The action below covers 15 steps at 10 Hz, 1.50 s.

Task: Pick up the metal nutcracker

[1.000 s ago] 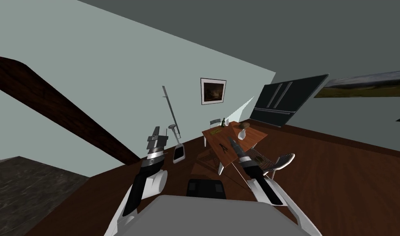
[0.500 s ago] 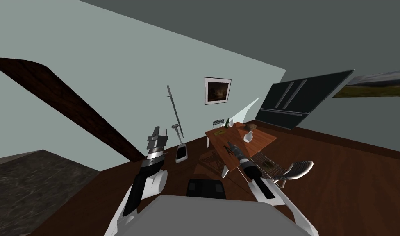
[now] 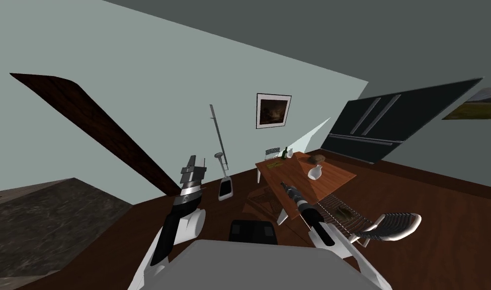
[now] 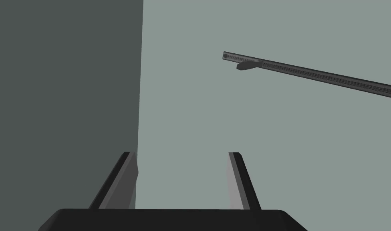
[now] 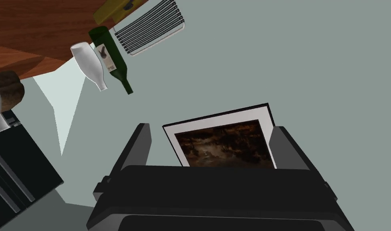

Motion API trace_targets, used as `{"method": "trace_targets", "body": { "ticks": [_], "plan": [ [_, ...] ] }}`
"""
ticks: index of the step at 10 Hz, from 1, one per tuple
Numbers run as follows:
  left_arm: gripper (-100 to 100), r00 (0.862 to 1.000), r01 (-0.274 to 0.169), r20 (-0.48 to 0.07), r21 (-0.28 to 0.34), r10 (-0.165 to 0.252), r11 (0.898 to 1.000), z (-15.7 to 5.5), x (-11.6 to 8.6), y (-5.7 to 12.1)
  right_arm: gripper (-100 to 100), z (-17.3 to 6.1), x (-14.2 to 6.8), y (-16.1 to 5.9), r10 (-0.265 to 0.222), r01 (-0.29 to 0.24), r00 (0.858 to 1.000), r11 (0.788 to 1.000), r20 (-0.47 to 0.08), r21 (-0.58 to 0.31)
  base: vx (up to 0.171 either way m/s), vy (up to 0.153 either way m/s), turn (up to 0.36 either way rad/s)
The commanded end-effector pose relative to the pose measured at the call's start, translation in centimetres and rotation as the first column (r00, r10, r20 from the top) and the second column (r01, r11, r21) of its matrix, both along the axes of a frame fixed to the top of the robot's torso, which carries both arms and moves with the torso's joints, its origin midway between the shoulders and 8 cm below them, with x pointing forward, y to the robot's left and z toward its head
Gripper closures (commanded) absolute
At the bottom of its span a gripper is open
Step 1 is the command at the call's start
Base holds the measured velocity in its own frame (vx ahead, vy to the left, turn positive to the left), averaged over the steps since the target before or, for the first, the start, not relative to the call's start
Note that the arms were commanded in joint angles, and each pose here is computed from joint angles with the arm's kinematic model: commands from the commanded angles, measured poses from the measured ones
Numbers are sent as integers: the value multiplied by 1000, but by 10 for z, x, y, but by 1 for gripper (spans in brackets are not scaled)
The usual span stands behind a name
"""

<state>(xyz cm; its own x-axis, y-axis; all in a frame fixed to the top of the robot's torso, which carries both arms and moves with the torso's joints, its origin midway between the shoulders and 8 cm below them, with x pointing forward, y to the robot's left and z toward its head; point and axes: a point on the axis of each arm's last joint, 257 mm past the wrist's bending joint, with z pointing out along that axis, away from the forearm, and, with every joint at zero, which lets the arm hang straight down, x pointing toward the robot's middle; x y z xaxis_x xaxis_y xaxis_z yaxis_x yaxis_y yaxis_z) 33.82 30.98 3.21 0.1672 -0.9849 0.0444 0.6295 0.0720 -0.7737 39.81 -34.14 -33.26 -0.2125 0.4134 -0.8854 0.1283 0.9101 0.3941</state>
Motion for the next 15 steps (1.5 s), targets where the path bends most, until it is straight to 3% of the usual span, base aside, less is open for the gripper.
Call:
{"method": "trace_targets", "body": {
  "ticks": [1,2,3,4,6,7,9,10,12,13,14,15],
  "plan": [
    [0,1000,0,0,0,0,1000,0,0,0,-100,-23,-7,-12,-14,12,998,999,-55,-44,50,56,76],
    [0,1000,0,0,0,0,1000,0,0,0,-100,-40,-12,-24,-25,10,994,992,-110,-128,49,79,107],
    [0,1000,0,0,0,0,1000,0,0,0,-100,-58,-21,-31,-38,19,988,991,-147,-130,70,68,55],
    [0,1000,0,0,0,0,1000,0,0,0,-100,-74,-28,-44,-52,9,978,977,-200,-212,110,67,102],
    [0,1000,0,0,0,0,1000,0,0,0,-100,-87,-36,-49,-63,13,971,977,-229,-214,60,40,30],
    [0,1000,0,0,0,0,1000,0,0,0,-100,-102,-44,-62,-80,-5,957,956,-279,-292,65,45,114],
    [0,1000,0,0,0,0,1000,0,0,0,-100,-114,-53,-68,-91,-3,947,956,-307,-294,49,38,21],
    [0,1000,0,0,0,0,1000,0,0,0,-100,-126,-60,-81,-110,-28,931,930,-349,-367,58,59,105],
    [0,1000,0,0,0,0,1000,0,0,0,-100,-139,-71,-86,-122,-28,917,930,-379,-368,55,36,25],
    [0,1000,0,0,0,0,1000,0,0,0,-100,-148,-79,-99,-142,-59,898,899,-417,-434,58,47,85],
    [0,1000,0,0,0,0,1000,0,0,0,-100,-159,-89,-104,-153,-61,884,899,-442,-435,64,46,68],
    [0,1000,0,0,0,0,1000,0,0,0,-100,-167,-97,-118,-175,-97,862,864,-475,-494,98,45,103]
  ]
}}
